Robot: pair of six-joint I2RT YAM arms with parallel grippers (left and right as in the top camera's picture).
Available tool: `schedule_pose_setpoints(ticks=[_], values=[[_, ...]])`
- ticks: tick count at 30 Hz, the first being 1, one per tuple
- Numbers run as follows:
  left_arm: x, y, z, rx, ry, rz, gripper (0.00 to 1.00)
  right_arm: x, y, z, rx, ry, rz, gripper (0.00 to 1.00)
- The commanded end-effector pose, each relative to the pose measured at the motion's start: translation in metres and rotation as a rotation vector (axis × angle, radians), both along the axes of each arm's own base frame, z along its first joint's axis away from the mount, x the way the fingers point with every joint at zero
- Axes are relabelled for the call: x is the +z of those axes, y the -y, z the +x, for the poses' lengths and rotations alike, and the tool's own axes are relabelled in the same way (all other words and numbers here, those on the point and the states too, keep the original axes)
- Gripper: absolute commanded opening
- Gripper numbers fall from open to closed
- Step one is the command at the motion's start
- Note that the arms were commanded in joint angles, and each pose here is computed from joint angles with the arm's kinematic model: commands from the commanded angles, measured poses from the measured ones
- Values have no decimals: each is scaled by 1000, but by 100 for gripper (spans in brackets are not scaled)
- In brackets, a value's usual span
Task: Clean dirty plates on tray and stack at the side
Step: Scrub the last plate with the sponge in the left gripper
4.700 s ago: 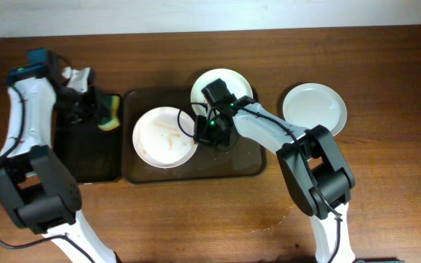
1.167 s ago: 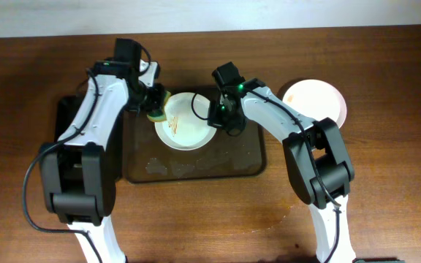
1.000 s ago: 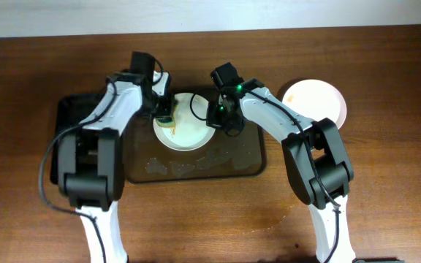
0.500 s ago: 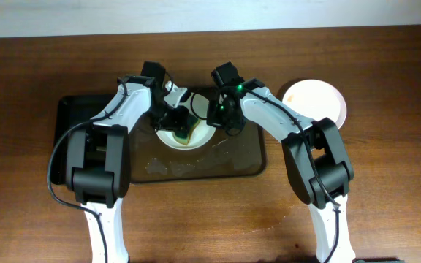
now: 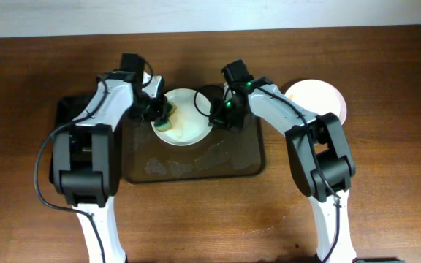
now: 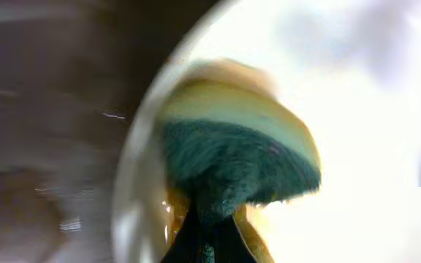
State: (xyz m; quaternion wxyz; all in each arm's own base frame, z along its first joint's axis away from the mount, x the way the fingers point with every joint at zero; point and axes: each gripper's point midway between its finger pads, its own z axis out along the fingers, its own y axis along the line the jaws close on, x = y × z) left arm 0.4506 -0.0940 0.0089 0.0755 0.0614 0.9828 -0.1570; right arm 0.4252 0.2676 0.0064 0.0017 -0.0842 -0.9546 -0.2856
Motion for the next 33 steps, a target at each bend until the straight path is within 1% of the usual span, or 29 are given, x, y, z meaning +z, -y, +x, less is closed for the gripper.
schedule_pose_setpoints(ticks=[1,5,8,11,14,15,16,17,18,20,21,22,24,26,27,28,29,30,31,32,33], values=[[-11,62,-47,-186,-137,-339,1,-21,-3,-8,34,-39,17,4],[-11,93,-53,-266,-120,-333,0,-20,-3,-8,35,-40,20,4],[-13,97,-50,-277,-100,-300,1,-20,-5,-10,40,-41,20,4],[-11,91,-24,-205,-29,-308,0,-20,-6,-10,40,-42,23,4],[-9,70,17,-75,82,-283,1,-20,-6,-10,40,-41,24,4],[-9,59,33,-25,131,-255,0,-20,-6,-10,41,-40,24,4],[-11,46,43,25,152,-215,1,-20,-6,-9,41,-39,24,4],[-16,30,46,94,143,-156,1,-20,-6,-9,41,-39,24,4],[-21,19,42,118,118,-114,1,-20,-6,-9,41,-39,24,4],[-34,-7,22,160,26,2,1,-20,-6,-9,40,-38,24,4],[-41,-20,1,172,-56,74,1,-20,-6,-9,40,-37,25,4],[-43,-25,-16,173,-124,109,1,-20,-6,-8,41,-34,26,4],[-44,-26,-40,156,-221,126,0,-20,-6,-8,41,-32,28,4],[-42,-28,-67,54,-305,143,0,-20,-6,-8,41,-32,28,4],[-40,-28,-73,13,-323,139,0,-20,-6,-8,41,-32,28,4],[-37,-19,-80,-73,-328,86,1,-20,-6,-8,41,-32,28,4],[-29,2,-85,-202,-306,-55,0,-20,-6,-8,41,-32,28,4],[-20,20,-86,-283,-272,-179,1,-20,-6,-8,41,-32,28,4],[-13,34,-85,-332,-235,-271,1,-20,-6,-8,41,-32,27,4],[-9,41,-81,-358,-197,-316,1,-20,-6,-8,41,-32,28,4],[-10,40,-75,-362,-170,-311,1,-20,-6,-8,41,-32,27,4]])
